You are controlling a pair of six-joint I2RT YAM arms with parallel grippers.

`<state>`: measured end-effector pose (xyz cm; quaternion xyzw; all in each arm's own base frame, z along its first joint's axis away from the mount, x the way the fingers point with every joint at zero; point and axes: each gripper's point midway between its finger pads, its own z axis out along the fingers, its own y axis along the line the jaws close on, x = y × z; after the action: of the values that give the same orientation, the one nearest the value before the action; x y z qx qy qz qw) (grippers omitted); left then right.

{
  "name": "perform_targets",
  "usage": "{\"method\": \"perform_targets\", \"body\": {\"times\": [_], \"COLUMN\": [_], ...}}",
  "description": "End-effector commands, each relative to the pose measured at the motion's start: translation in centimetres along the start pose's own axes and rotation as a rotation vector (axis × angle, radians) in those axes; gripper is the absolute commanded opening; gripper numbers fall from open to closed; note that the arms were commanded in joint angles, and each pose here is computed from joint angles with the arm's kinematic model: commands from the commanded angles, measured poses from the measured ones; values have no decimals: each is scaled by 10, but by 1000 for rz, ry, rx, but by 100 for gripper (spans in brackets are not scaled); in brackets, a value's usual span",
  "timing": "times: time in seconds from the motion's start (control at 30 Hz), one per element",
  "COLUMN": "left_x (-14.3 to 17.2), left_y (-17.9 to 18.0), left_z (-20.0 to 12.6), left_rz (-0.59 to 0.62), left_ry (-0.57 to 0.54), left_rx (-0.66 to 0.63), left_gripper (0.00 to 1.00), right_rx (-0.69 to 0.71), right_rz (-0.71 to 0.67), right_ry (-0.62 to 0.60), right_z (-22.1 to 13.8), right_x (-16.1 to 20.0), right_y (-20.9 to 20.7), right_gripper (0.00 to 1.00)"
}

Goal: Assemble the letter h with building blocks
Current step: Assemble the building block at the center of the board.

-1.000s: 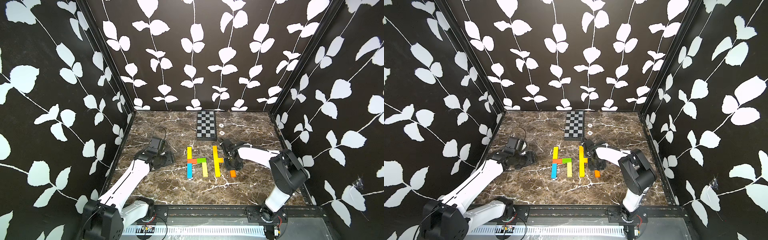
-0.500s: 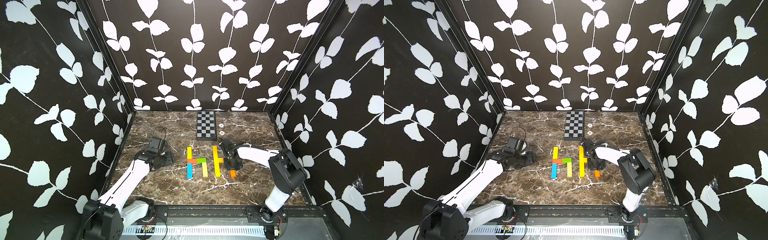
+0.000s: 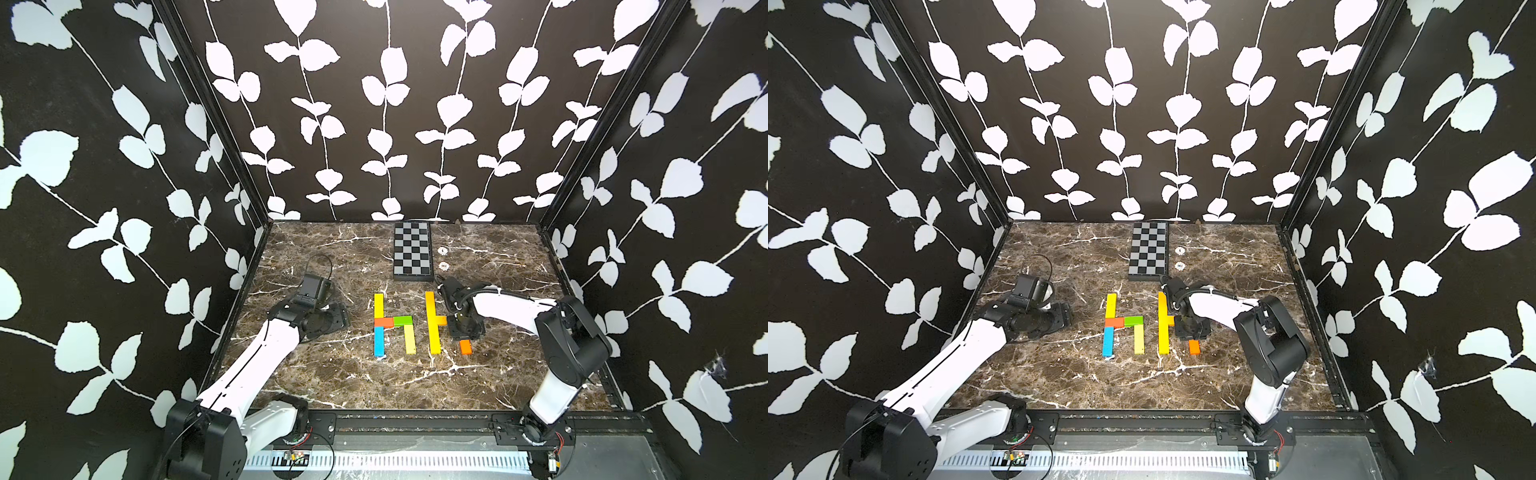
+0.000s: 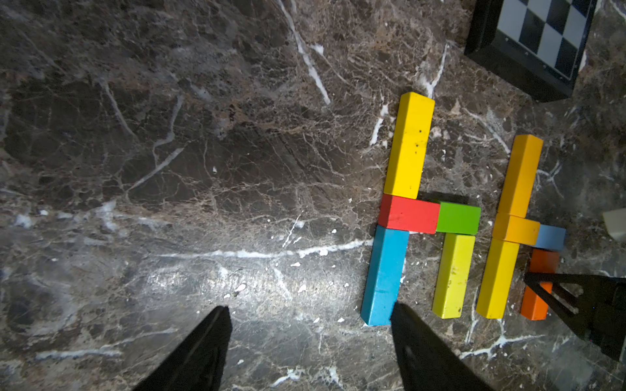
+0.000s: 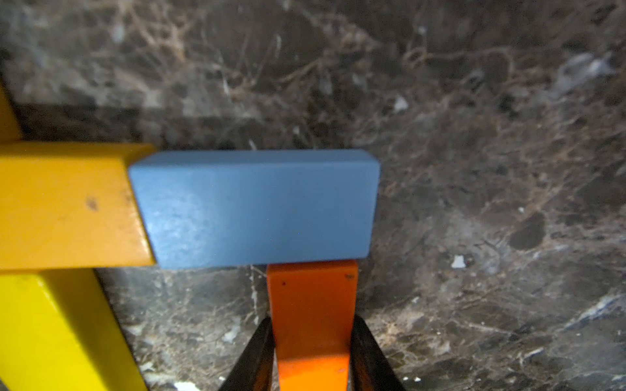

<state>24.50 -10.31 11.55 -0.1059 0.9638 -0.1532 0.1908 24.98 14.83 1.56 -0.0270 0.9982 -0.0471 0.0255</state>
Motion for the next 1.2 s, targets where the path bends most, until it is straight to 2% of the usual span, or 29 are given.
{"method": "perform_targets", "body": {"times": [0.0,0.2,0.37,1.17], "left_x": [0,2,2,2], "left_y": [2,3,2,2], "left_z": [-3,-3,-3,-3], "left_rz": [15,14,15,16], "left_ry": [-4,0,0,-3], "left_rx": [-9,-10,-5,-4], "left_gripper": [77,77,77,77], "right_rx": [22,27,23,27], "right_rz": [21,30,32,31], "right_ry": [-4,-5,-6,-21], "right_z": [11,11,11,7], "right_x": [-5,-4,-4,-11], "right_y": [-1,-3,-3,-2], "right_gripper": [36,36,40,36]}}
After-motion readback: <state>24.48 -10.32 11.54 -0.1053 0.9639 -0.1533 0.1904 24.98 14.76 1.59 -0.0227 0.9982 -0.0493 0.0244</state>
